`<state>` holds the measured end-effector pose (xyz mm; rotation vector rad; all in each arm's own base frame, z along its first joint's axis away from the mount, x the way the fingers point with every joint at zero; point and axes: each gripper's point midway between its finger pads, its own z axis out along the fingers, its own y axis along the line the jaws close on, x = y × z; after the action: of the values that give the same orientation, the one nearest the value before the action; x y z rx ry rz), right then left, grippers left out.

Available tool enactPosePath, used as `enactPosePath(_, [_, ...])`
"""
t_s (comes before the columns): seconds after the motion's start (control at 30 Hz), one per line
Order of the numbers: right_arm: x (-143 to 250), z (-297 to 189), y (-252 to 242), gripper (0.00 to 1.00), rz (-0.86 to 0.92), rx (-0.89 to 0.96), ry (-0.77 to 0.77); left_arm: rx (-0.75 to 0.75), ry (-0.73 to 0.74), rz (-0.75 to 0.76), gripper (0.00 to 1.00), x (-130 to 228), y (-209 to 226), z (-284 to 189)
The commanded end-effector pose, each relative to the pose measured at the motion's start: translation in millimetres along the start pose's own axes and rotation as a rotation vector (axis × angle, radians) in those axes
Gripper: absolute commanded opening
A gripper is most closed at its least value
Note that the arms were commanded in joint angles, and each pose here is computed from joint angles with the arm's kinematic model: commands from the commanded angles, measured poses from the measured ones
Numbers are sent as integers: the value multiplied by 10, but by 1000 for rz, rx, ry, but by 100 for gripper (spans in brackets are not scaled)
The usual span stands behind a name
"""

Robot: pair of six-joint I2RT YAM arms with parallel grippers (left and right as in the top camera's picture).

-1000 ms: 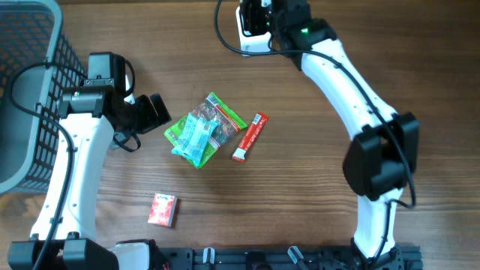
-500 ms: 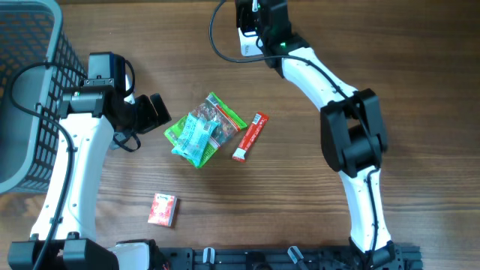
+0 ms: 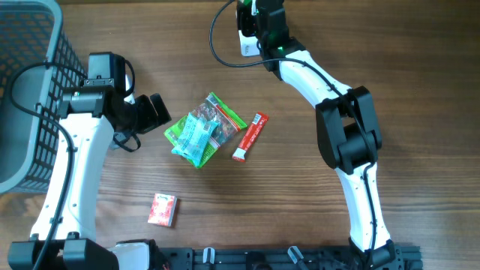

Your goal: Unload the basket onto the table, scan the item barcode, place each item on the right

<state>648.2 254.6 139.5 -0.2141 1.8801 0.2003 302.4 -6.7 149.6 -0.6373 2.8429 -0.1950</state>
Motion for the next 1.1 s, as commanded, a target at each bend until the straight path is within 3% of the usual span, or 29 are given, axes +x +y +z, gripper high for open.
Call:
enactPosePath(0.0, [-98,25,-67,47,-21,26,-43,6,5,8,100,4,-1,4])
enactPosePath(0.37, [-71,34,-188,47,-10,57,-31,6,5,8,100,3,0,4])
enactPosePath(0.5, [-292,-81,-218,47,-14,60,-45,6,5,8,100,4,-1,4])
enactPosePath(0.67, [-831,-482,-223,51,-13,59,-52,6,5,8,100,4,-1,4])
enactPosePath(0.87, [-1287,-1297,-343,52,-16,74,58,6,5,8,100,3,0,4])
enactPosePath(1.07, [-1058,-1975,-673,52,21,134,297,6,5,8,100,4,-1,4])
